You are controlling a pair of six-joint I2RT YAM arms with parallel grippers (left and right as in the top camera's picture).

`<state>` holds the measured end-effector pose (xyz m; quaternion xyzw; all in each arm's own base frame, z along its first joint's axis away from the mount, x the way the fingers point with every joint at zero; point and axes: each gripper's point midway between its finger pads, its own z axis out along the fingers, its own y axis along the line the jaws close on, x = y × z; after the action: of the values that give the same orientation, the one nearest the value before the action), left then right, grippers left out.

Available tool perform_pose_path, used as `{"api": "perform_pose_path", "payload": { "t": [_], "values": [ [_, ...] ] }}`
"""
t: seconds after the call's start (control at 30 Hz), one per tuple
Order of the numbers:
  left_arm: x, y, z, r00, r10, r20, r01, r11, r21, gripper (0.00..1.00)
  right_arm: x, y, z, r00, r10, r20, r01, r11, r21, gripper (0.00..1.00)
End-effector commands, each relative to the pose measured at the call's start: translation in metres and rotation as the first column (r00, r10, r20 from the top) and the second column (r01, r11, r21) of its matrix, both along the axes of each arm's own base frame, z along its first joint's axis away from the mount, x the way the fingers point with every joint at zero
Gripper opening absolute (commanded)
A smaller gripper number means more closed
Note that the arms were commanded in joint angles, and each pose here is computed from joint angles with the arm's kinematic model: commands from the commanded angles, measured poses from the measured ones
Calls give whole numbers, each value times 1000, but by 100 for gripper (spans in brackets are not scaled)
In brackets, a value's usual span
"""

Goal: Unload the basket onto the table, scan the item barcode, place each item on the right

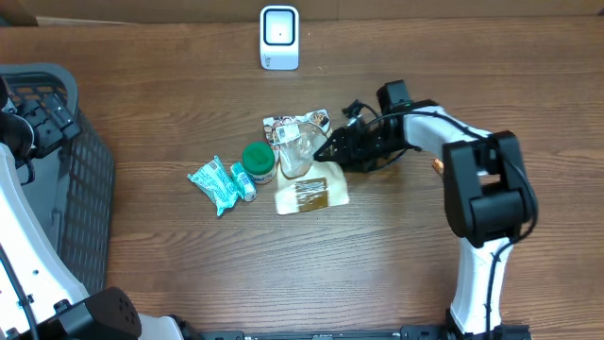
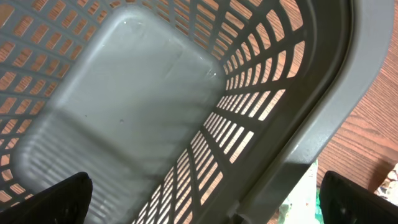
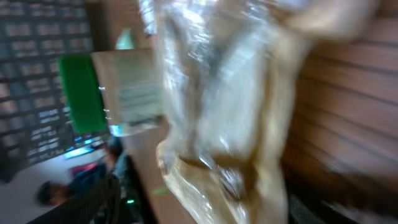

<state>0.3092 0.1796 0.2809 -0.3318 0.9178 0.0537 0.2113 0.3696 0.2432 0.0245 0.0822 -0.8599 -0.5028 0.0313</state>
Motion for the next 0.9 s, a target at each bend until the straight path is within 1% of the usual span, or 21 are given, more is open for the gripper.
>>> {"api": "perform_pose_path", "payload": {
  "t": [0.0, 0.07, 0.1, 0.13, 0.17, 0.37, 0.47, 0.7, 0.77, 0.87],
  "values": [
    [1, 0, 1, 1000, 5, 6, -5, 1000, -2, 100, -18, 26, -28, 995, 29, -98, -28, 1000, 3, 76],
    [1, 0, 1, 1000, 5, 6, -5, 1000, -2, 100, -15, 42, -25, 996, 25, -85, -24, 1000, 14, 72],
    [1, 0, 1, 1000, 5, 6, -5, 1000, -2, 100, -12, 50, -24, 997, 19, -79, -17, 1000, 21, 68],
    [1, 0, 1, 1000, 5, 6, -5, 1000, -2, 99, -9, 59, -21, 997, 13, -71, -11, 999, 31, 62],
    [1, 0, 1, 1000, 5, 6, -5, 1000, -2, 100, -8, 62, -20, 998, 11, -62, -9, 999, 37, 60],
    [1, 0, 1, 1000, 5, 6, -5, 1000, -2, 100, 1, 69, -16, 999, -6, -39, 9, 998, 57, 27],
    [1, 0, 1, 1000, 5, 6, -5, 1000, -2, 100, 4, 65, -16, 999, -16, -42, 19, 998, 56, 23],
    [1, 0, 1, 1000, 5, 6, -5, 1000, -2, 100, 5, 63, -15, 999, -18, -38, 20, 998, 56, 22],
    [1, 0, 1, 1000, 5, 6, -5, 1000, -2, 100, 4, 62, -9, 999, -17, -35, 19, 998, 56, 21],
    [1, 0, 1, 1000, 5, 6, -5, 1000, -2, 100, 2, 58, 20, 997, 28, 74, -34, 997, 68, 18]
  ]
}}
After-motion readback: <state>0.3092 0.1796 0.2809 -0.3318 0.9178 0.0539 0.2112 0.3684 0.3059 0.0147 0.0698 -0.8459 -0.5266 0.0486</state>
